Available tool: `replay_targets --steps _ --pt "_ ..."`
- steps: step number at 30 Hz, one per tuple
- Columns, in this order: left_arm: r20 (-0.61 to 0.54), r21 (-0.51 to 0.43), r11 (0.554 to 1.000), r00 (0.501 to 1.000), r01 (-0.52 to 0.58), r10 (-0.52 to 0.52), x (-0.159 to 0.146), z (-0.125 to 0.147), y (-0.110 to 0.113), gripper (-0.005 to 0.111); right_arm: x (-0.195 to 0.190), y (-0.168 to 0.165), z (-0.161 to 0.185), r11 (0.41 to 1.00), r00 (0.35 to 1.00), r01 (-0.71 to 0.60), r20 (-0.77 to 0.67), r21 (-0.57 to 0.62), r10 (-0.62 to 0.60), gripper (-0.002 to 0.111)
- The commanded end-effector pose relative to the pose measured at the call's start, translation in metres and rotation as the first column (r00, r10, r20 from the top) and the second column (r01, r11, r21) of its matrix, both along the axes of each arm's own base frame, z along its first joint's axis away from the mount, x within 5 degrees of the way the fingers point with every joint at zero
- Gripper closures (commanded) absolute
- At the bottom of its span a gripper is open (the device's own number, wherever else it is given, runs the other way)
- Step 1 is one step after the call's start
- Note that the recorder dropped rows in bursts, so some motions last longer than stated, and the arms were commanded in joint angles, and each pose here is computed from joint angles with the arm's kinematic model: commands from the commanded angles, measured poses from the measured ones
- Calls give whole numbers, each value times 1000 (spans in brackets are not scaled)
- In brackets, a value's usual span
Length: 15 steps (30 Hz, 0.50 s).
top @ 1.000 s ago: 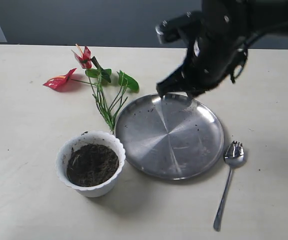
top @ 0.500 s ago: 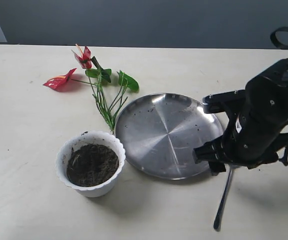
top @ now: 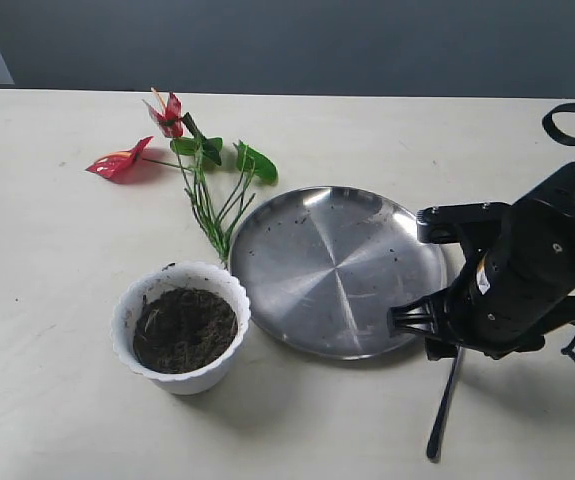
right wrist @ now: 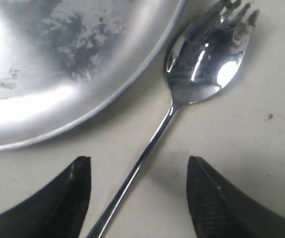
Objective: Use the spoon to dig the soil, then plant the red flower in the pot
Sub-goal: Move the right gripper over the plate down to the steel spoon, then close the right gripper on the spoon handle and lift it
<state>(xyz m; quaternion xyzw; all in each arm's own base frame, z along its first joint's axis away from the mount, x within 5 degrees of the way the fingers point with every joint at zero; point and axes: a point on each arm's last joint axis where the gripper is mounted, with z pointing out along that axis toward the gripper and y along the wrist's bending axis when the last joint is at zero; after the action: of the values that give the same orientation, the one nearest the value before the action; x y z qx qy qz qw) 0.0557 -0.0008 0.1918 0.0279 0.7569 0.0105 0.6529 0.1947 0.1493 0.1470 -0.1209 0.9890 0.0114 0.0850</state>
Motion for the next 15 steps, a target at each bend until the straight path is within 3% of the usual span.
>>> replay_targets --steps 1,15 --pt "3 -2 1000 1000 1 -1 0 0 0 106 2 -1 1 1000 1000 9 27 7 -10 54" --pt "3 -2 1000 1000 1 -1 0 0 0 106 -2 -6 -23 999 999 41 0 -25 -41 54"
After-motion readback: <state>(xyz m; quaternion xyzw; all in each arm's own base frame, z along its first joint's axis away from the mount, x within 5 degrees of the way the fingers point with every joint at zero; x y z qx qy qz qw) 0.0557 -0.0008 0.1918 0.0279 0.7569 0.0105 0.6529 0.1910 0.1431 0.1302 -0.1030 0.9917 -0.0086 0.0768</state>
